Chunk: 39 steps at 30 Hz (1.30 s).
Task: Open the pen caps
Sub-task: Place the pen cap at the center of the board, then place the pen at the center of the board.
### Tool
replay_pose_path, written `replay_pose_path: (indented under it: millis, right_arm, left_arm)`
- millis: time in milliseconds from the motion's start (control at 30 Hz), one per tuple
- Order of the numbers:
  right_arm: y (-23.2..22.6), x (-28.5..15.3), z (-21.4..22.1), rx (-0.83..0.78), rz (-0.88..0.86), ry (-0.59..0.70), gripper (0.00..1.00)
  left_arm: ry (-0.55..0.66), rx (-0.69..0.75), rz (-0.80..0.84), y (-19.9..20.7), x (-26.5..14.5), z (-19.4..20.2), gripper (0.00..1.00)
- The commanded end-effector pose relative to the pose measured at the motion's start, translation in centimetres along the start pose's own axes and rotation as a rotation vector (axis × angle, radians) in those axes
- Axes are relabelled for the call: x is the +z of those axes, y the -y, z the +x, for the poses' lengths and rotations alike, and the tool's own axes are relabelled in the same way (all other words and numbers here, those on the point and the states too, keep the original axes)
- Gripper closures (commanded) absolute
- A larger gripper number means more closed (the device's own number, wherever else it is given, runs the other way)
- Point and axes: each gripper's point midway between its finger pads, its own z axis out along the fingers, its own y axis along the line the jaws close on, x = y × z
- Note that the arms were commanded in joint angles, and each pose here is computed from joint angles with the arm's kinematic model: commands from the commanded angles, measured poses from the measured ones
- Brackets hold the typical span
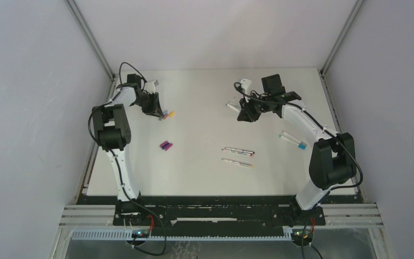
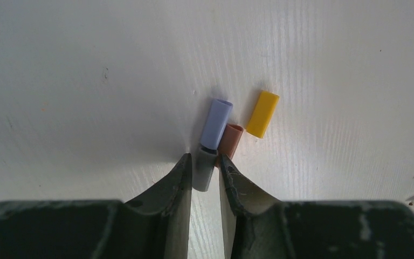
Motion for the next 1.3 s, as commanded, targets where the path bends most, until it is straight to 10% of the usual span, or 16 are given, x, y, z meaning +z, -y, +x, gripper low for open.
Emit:
replay_pose_path:
  millis: [0,333,1033,1267]
  right_arm:
    - [0.3,-0.9,-2.2,-0.031,0.014,0.059,1.0]
    - [0.3,-0.9,-2.2,-0.032,0.013,0.061,1.0]
    - [0.4,-0.9,-2.1,-0.021,0.011,0.06,1.0]
    - [0.6,-0.8,-1.9,-0.018,0.017,0.054,1.0]
  left_arm:
    - [0.049,0.008,0.013,0.4,-1.3,-1.9,0.72]
    - [0.073,0.008,0.009,0.4,-2.3,-2.4,0.64]
    - [0.256,0.159,-0.035,4.0,-11.2,-3.4,0.06]
    - [0.318,0.227,-0.053,5.7,-14.5,-1.4,0.0]
